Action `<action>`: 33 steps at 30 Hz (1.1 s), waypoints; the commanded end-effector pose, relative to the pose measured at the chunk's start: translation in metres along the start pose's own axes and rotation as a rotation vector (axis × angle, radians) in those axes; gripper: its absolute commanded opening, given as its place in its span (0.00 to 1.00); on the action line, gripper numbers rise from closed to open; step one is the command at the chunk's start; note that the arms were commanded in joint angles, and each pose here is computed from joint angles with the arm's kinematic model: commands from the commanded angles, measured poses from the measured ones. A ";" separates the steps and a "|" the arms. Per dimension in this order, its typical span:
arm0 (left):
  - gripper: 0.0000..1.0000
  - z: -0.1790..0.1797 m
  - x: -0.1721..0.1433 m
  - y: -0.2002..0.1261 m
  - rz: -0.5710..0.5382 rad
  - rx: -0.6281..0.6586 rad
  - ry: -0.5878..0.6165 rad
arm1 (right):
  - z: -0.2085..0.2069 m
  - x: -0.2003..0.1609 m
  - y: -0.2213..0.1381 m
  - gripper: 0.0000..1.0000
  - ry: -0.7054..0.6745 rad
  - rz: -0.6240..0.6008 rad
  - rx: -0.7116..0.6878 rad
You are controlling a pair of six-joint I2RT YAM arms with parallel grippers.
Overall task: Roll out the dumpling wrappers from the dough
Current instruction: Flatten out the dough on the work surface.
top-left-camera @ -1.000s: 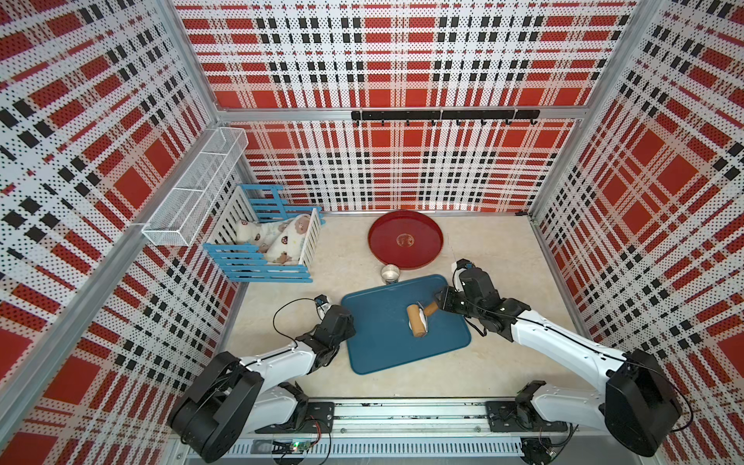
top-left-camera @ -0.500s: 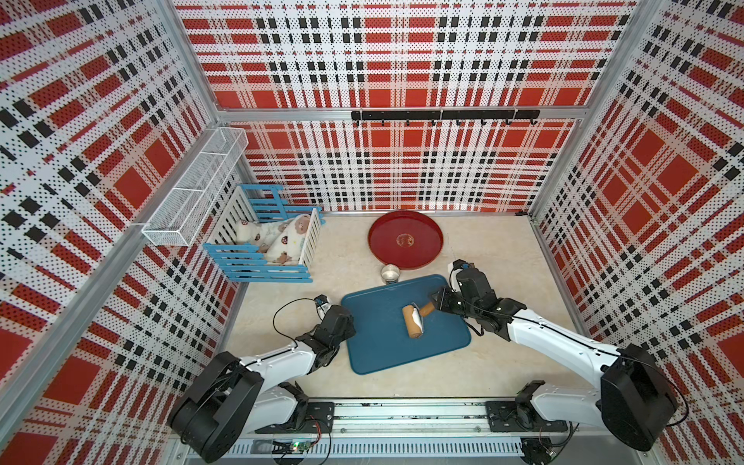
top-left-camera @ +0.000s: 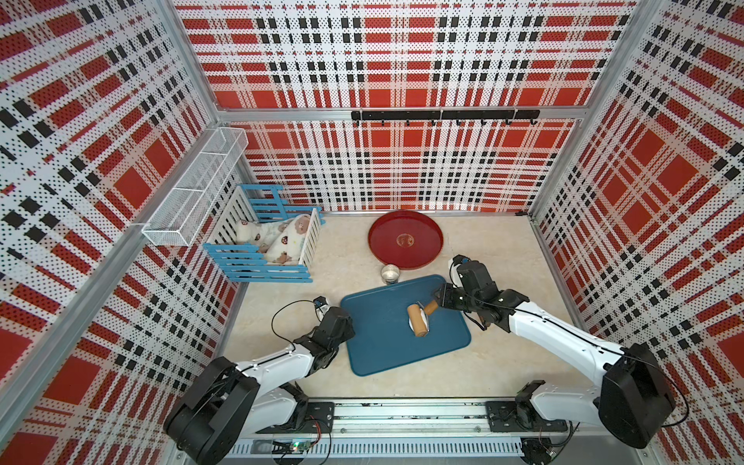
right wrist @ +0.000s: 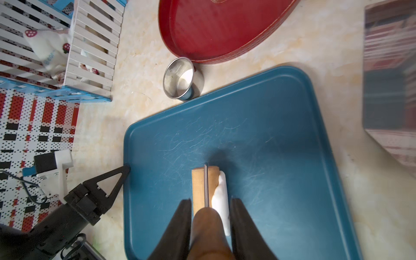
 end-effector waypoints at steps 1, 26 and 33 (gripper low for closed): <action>0.00 0.010 0.009 -0.001 -0.046 0.039 -0.062 | -0.055 -0.023 -0.006 0.00 -0.058 0.077 -0.225; 0.00 0.006 0.009 0.003 -0.035 0.035 -0.055 | -0.062 -0.019 -0.019 0.00 -0.067 0.080 -0.237; 0.00 0.007 0.007 0.004 -0.029 0.036 -0.054 | -0.061 -0.025 -0.015 0.00 -0.050 0.101 -0.201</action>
Point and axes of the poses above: each gripper's point midway between its finger pads, its own y axis out along the fingers, its own z axis along the line the jaws close on, x = y × z, the point moved 3 cm from there along -y, back along the fingers, and after that the axes turned 7 degrees about y, right-handed, at the moved point
